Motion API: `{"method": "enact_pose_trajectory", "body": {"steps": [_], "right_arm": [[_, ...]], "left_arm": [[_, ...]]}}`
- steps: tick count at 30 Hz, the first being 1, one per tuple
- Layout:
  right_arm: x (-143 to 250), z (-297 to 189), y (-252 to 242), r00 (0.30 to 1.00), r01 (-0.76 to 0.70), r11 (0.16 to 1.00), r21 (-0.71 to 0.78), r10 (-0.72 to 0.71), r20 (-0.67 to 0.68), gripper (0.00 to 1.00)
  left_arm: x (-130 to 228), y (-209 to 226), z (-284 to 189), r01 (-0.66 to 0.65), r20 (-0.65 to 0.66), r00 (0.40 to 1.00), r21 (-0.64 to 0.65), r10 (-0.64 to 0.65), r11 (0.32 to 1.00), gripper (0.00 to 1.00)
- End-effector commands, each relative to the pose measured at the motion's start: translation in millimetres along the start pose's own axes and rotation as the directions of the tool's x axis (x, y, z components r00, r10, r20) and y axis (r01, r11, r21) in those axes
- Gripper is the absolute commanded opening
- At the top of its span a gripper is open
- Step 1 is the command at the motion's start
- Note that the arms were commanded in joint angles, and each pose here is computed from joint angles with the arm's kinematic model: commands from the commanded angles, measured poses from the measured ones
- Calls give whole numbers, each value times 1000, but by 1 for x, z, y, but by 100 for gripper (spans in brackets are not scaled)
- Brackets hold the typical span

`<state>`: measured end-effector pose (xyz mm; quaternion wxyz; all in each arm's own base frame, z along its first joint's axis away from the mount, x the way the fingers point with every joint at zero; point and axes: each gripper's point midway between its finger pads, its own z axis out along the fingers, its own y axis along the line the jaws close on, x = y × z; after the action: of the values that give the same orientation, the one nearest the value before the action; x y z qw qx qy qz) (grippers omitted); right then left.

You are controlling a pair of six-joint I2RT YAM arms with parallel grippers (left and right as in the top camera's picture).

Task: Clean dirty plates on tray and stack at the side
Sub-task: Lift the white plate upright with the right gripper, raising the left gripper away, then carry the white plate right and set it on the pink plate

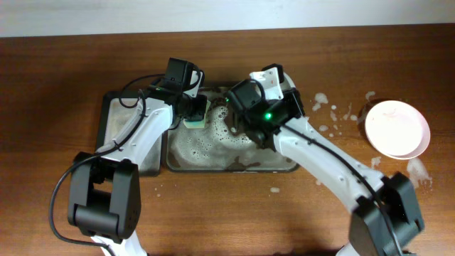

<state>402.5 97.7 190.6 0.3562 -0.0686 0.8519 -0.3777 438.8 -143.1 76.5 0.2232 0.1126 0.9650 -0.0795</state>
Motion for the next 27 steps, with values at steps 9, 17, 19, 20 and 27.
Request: {"method": "enact_pose_trajectory", "body": {"steps": [9,17,19,20,27], "right_arm": [[-16,34,-30,983,-182,975,129,180,27,4],[29,5,-118,839,-543,697,-468,460,-290,4],[55,29,-134,789,-613,563,-553,474,-392,4],[65,41,-142,751,-654,490,-576,506,-424,4],[231,148,-213,145,-989,109,-98,835,-531,4]], "left_arm": [[2,-2,3,10,-9,1000,10,-10,1000,0],[2,0,3,10,-8,1000,3,-10,1000,0],[1,0,3,10,-3,1000,3,-10,1000,0],[1,0,3,10,-4,1000,3,-10,1000,0],[1,0,3,10,-4,1000,4,-10,1000,0]]}}
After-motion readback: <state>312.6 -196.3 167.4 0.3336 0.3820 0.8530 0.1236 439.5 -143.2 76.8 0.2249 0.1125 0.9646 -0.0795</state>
